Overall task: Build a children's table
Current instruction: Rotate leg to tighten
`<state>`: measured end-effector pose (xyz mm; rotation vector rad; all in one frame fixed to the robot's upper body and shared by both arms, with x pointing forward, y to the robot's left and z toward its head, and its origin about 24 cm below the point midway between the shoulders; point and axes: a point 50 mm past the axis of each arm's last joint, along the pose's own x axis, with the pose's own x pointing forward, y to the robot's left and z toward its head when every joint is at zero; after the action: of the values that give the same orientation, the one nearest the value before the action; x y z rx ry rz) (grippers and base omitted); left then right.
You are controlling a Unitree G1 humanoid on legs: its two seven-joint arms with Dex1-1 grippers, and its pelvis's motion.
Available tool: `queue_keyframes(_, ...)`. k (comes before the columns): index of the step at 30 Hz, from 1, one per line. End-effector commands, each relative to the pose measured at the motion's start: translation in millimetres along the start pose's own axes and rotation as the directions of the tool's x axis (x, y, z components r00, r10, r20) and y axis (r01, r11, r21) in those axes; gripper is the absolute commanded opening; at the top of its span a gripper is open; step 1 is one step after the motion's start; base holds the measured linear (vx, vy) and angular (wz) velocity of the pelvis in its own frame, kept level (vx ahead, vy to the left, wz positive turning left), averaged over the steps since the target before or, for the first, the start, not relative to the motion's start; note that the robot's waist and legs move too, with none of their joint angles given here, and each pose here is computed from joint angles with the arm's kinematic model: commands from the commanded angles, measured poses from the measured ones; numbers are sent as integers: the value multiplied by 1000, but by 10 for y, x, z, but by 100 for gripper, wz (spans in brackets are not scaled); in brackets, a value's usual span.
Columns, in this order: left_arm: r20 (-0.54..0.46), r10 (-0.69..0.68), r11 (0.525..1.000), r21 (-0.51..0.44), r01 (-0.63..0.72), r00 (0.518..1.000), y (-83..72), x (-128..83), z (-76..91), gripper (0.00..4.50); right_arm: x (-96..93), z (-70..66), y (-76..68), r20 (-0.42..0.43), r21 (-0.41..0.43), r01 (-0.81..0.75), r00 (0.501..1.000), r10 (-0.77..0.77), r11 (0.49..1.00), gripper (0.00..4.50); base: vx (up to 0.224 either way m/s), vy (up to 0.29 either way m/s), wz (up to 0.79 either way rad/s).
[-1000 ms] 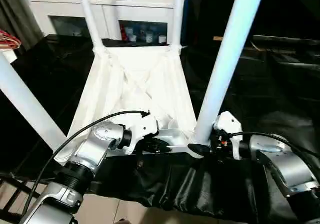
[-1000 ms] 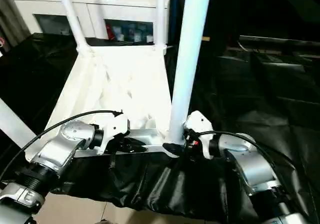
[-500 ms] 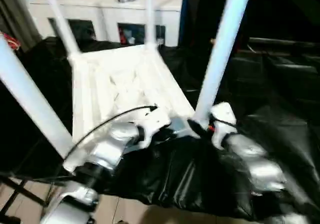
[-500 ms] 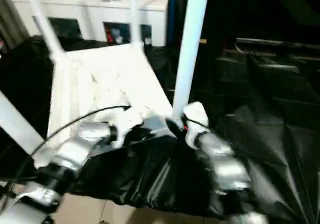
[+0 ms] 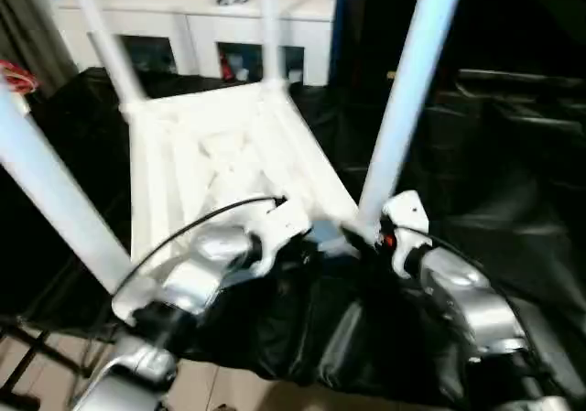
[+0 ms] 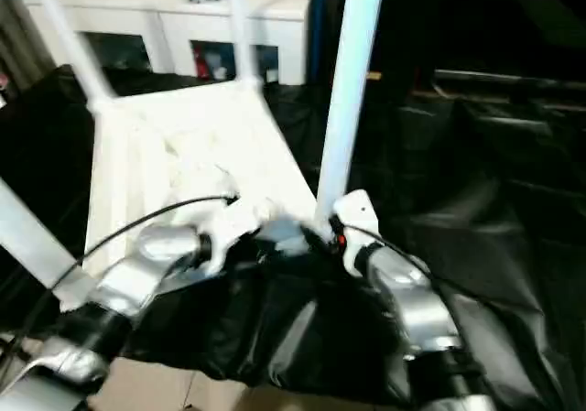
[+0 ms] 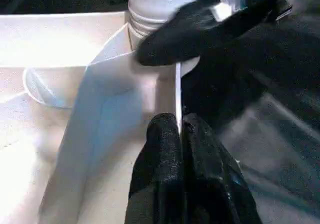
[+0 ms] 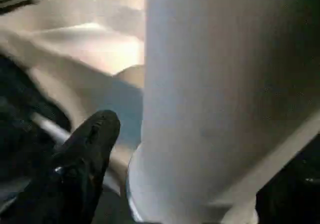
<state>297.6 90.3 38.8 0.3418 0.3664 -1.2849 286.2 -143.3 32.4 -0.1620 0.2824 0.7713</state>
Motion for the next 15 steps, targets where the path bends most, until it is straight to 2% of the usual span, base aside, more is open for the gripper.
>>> queue_keyframes(1,99,-168,985,52,164,981,-172,115,161,0,35,0,154,-10,-23,-149,989,149,989,386,0,0,0)
queue_keyframes(2,94,-203,978,56,199,975,-169,45,141,0,-55,11,132,-12,-45,-220,976,219,975,386,0,0,0)
queue_keyframes(4,88,-221,975,54,216,971,-165,6,128,0,-103,19,123,-15,-53,-260,966,260,964,386,0,0,0)
queue_keyframes(8,48,-280,959,69,276,959,-131,-136,61,0,-292,16,110,-72,-79,-443,896,438,893,386,0,0,0)
queue_keyframes(9,43,-292,955,70,288,956,-129,-160,53,0,-318,20,104,-77,-80,-465,885,459,882,386,0,0,0)
queue_keyframes(10,37,-307,950,73,304,951,-130,-185,45,0,-338,31,94,-76,-76,-484,874,479,872,359,0,0,0)
queue_keyframes(15,-16,-360,928,92,360,933,-141,-260,1,0,-380,66,65,-70,-80,-529,849,525,845,334,0,0,0)
